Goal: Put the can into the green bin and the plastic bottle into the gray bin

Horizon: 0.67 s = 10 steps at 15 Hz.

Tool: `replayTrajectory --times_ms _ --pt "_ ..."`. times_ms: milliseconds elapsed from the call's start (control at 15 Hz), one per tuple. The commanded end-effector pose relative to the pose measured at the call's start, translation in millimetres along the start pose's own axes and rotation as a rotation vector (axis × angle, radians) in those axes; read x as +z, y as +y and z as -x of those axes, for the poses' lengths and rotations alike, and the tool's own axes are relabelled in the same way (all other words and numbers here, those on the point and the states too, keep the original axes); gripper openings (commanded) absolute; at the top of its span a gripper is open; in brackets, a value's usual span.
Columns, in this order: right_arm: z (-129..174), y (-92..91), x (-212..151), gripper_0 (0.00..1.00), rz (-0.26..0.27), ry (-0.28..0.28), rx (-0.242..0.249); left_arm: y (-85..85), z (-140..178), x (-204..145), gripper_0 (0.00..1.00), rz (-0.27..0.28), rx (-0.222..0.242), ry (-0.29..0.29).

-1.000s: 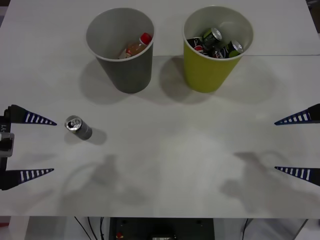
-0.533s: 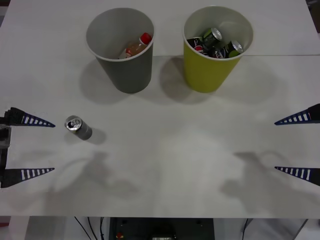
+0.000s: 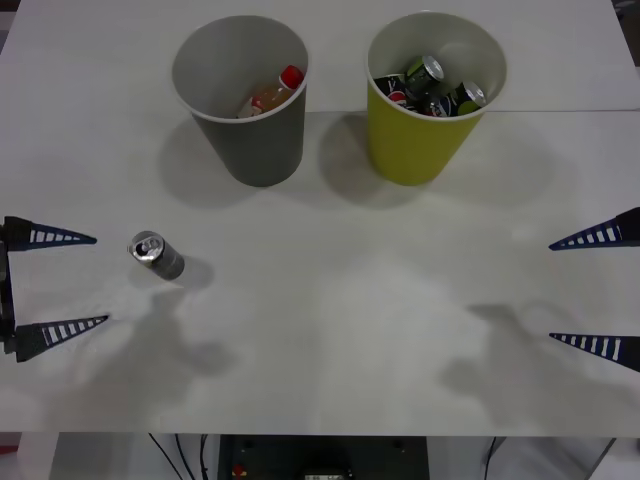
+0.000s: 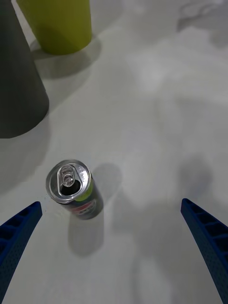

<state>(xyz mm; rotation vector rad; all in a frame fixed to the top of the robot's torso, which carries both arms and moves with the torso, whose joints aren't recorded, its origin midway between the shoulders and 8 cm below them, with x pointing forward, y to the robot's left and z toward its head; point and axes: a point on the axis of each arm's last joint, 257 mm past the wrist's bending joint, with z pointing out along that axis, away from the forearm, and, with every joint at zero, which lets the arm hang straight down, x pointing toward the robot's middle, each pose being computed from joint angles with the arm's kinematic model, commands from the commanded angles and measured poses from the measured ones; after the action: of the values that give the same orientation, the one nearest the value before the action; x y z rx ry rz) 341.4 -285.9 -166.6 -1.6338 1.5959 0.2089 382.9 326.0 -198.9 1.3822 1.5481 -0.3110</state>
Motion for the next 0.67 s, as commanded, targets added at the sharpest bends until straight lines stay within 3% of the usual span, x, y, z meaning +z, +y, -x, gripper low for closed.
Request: replayTrajectory --times_ms 67,267,667 --pt "0.0 0.0 0.0 1.0 0.0 0.0 0.0 5.3 -10.3 1.3 1.0 0.054 -0.044 -0.037" --pt "0.0 0.0 0.0 1.0 0.0 0.0 0.0 12.0 -21.6 6.8 1.0 0.114 -0.113 -0.079" --pt "0.0 0.0 0.0 1.0 0.0 0.0 0.0 21.8 -36.4 19.5 1.0 0.183 -0.172 -0.13"
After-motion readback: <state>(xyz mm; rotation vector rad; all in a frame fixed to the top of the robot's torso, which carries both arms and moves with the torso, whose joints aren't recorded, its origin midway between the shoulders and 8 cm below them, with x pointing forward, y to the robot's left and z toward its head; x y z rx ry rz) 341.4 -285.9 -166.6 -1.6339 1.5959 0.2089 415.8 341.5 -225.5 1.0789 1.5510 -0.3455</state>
